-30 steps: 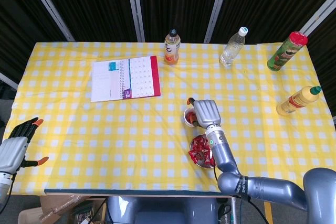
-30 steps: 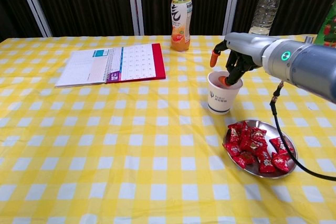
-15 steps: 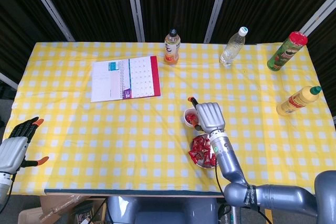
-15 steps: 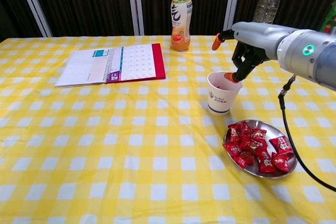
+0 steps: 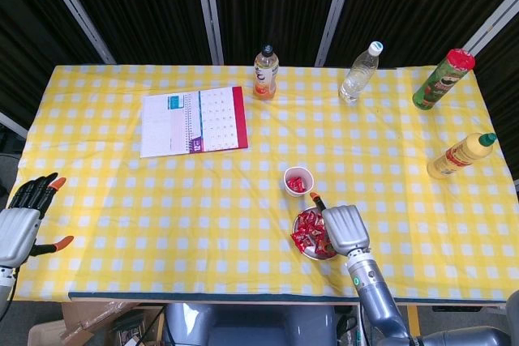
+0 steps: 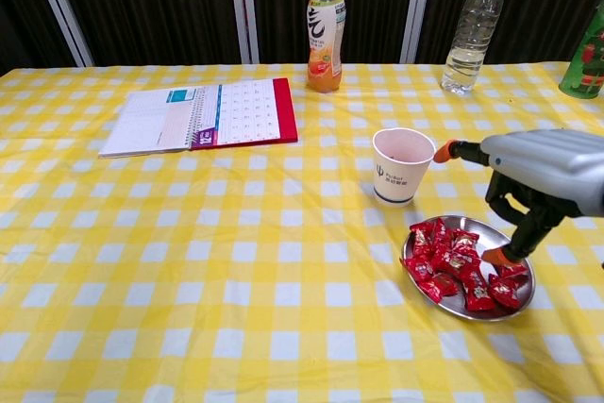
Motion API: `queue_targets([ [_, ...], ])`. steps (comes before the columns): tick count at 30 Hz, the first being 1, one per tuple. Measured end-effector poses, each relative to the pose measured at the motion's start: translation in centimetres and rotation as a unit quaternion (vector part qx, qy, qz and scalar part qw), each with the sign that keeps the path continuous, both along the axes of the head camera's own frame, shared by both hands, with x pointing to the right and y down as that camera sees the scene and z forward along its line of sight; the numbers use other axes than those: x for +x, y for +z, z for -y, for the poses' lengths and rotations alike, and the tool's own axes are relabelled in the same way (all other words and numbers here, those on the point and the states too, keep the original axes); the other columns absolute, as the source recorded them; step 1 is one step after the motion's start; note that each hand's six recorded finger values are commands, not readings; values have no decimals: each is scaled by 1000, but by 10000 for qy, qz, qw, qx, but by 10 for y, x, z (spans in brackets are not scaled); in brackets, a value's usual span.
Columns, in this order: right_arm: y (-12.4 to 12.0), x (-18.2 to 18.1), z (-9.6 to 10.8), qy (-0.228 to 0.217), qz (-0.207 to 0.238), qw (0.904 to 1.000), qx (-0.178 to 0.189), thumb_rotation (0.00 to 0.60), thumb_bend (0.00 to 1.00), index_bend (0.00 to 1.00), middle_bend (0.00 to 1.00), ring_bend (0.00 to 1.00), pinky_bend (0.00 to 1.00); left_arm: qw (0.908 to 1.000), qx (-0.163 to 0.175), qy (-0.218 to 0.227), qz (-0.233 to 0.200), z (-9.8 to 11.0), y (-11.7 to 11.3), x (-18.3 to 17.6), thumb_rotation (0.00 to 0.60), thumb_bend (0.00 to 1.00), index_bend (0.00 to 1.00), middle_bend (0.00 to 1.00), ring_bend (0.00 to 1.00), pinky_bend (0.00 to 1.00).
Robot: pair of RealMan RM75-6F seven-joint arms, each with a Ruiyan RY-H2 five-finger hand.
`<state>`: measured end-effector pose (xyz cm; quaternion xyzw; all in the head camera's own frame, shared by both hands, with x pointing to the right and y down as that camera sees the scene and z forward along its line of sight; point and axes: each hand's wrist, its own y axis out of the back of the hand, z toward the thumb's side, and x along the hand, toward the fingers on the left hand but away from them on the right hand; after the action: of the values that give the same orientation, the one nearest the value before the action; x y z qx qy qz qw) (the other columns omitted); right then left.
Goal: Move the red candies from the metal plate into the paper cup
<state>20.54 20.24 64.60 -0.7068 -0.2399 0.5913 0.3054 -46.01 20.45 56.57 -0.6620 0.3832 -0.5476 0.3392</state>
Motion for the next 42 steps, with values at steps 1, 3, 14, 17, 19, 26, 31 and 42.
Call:
queue_targets([
  [1, 3, 1, -4, 10, -12, 10000, -56, 600, 213, 98, 823, 858, 947, 10000, 35, 18, 9, 0, 0, 0, 600, 0, 0, 0, 0, 0],
  [3, 6, 0, -8, 24, -17, 9999, -125, 600, 200, 96, 823, 857, 947, 9999, 92, 24, 33, 0, -1, -1, 600, 0, 0, 0, 0, 0],
  [14, 24, -6, -22, -60, -37, 9991, -425, 600, 193, 96, 823, 857, 947, 10000, 66, -55, -3, -1, 1, -4, 600, 0, 0, 0, 0, 0],
  [17, 30, -5, -23, -60, -93, 9987, -497, 600, 192, 113, 823, 857, 947, 10000, 50, -65, -3, -1, 1, -5, 600, 0, 0, 0, 0, 0],
  [19, 35, -4, -23, -43, -139, 9984, -541, 600, 193, 141, 823, 857, 947, 10000, 35, -72, -7, -1, 2, -5, 600, 0, 0, 0, 0, 0],
  [26, 48, 3, -20, 60, -214, 9978, -620, 600, 192, 262, 823, 857, 947, 10000, -15, -92, -25, -1, 3, -5, 600, 0, 0, 0, 0, 0],
  [31, 51, 4, -19, 118, -165, 9978, -625, 600, 207, 363, 823, 857, 947, 9999, -45, -119, -29, -1, 3, -5, 600, 0, 0, 0, 0, 0],
  [42, 57, 3, -18, 188, -46, 9981, -585, 600, 486, 665, 823, 874, 947, 9999, -58, -135, -21, -1, 3, -4, 600, 0, 0, 0, 0, 0],
])
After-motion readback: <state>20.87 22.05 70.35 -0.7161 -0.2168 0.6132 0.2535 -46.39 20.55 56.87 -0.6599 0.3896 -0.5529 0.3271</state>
